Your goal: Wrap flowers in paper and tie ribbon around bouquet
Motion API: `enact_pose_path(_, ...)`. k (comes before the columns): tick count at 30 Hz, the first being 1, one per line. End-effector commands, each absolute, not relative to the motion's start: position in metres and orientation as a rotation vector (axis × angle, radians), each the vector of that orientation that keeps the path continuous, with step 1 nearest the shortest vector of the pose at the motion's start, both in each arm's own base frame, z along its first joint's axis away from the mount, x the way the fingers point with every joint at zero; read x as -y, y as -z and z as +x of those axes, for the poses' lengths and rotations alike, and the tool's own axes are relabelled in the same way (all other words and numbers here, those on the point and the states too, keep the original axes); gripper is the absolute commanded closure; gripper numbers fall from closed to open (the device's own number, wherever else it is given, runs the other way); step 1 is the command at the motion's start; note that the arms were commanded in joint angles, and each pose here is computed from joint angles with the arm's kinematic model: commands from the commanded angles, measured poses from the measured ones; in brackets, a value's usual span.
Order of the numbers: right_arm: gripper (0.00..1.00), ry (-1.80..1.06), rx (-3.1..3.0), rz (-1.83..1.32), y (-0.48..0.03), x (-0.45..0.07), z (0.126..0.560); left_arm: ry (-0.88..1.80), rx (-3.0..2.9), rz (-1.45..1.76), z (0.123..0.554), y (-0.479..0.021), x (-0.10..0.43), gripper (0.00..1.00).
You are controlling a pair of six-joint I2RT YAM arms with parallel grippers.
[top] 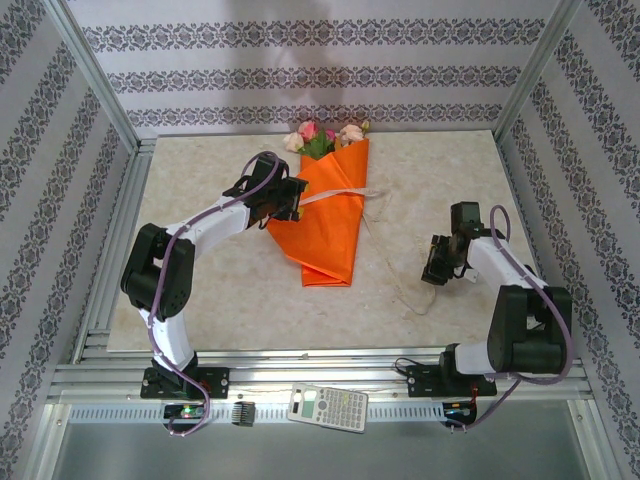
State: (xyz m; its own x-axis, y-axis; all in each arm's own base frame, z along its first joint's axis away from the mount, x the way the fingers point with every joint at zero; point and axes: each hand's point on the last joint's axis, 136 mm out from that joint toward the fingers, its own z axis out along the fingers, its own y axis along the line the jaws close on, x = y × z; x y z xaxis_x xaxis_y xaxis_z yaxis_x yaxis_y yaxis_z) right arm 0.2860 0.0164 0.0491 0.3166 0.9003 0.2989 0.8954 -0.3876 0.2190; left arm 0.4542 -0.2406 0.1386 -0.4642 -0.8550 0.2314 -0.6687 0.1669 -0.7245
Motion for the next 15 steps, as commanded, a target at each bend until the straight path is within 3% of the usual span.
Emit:
enact_pose_path(1,0.34,-0.523,-1.595,2.66,-0.038,-0.012,0.283,1.195,-2.175,-1.45,0.456,-0.159,0.229,0.46)
enact_pose_path(7,0.34,-0.492,-1.463,2.772,-0.026,-0.018,0.287,1.2,-2.187,-1.429,0.456,-0.162,0.229,0.46)
enact_pose_path(15,0.37,-0.268,-1.34,2.926,0.003,-0.025,0.254,1.201,-2.177,-1.421,0.455,-0.167,0.226,0.46)
